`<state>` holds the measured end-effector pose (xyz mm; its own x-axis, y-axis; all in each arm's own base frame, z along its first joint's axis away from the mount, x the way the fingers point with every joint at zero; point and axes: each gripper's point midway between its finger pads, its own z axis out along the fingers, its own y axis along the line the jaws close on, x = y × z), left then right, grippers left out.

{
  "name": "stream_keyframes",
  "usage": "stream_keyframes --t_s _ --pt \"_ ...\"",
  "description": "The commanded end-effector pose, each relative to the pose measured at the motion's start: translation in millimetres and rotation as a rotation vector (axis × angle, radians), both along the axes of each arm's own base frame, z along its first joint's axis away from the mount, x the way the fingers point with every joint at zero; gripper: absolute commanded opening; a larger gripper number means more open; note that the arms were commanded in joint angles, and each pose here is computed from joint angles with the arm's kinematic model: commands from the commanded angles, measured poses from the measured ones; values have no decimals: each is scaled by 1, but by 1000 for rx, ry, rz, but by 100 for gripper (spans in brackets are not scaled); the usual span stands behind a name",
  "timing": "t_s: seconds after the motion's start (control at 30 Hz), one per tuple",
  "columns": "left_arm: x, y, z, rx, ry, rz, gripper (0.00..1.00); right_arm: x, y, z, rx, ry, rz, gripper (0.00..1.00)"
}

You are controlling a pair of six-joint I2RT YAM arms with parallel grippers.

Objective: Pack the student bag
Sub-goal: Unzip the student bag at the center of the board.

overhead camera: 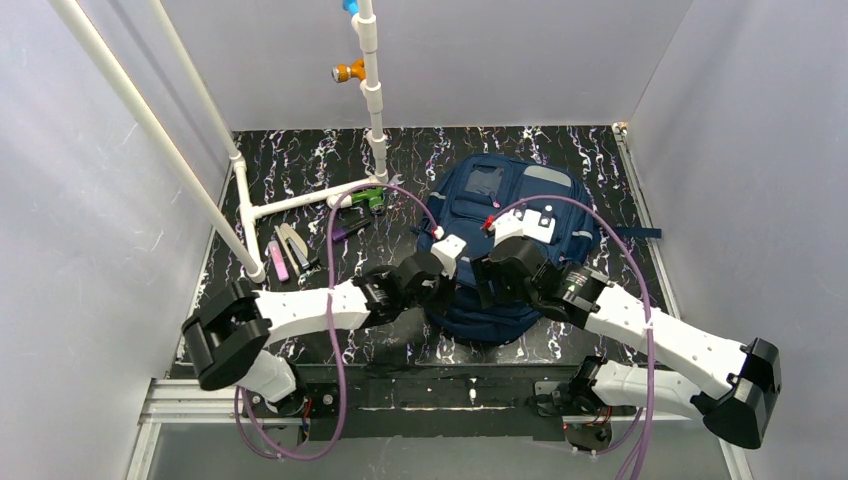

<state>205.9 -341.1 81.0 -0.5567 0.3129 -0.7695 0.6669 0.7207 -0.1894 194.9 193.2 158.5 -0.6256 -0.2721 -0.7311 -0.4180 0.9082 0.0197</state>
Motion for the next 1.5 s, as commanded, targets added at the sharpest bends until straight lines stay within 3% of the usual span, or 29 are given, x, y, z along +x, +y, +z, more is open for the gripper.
stream_keyframes --t_s 0.0,0.27,0.43,0.47,0.57,0.67,0.8,0.9,1.13,1.2,1.33,1.47 --pt "-18 -17 61 -181 49 -96 0 -11 26 -2 39 -22 131 81" --pt "-25 -18 83 -211 141 -118 0 2 24 -5 -188 -277 181 83" --pt "-30 -16 85 -243 163 -111 0 21 11 -3 -278 -377 69 73" --pt "-30 -15 85 -251 165 -107 0 24 8 -4 -292 -384 45 67" --pt "-28 -11 84 -244 162 -76 0 32 -8 -5 -354 -418 -79 26" --pt "-6 17 71 -153 120 97 0 30 -25 -2 -363 -406 -196 1" --pt "40 89 44 10 71 451 0 21 -20 0 -249 -361 -166 1" --pt "73 116 39 17 69 560 0 13 -14 1 -179 -322 -123 1" --pt "124 81 55 -21 50 500 0 -15 31 2 -101 -126 111 1" --pt "128 75 59 -22 56 486 0 -17 37 15 -69 -98 81 1" --pt "123 80 64 -15 65 477 1 0 42 69 49 -176 -32 1" --pt "102 94 69 -50 124 460 27 25 43 94 41 -212 -83 1"
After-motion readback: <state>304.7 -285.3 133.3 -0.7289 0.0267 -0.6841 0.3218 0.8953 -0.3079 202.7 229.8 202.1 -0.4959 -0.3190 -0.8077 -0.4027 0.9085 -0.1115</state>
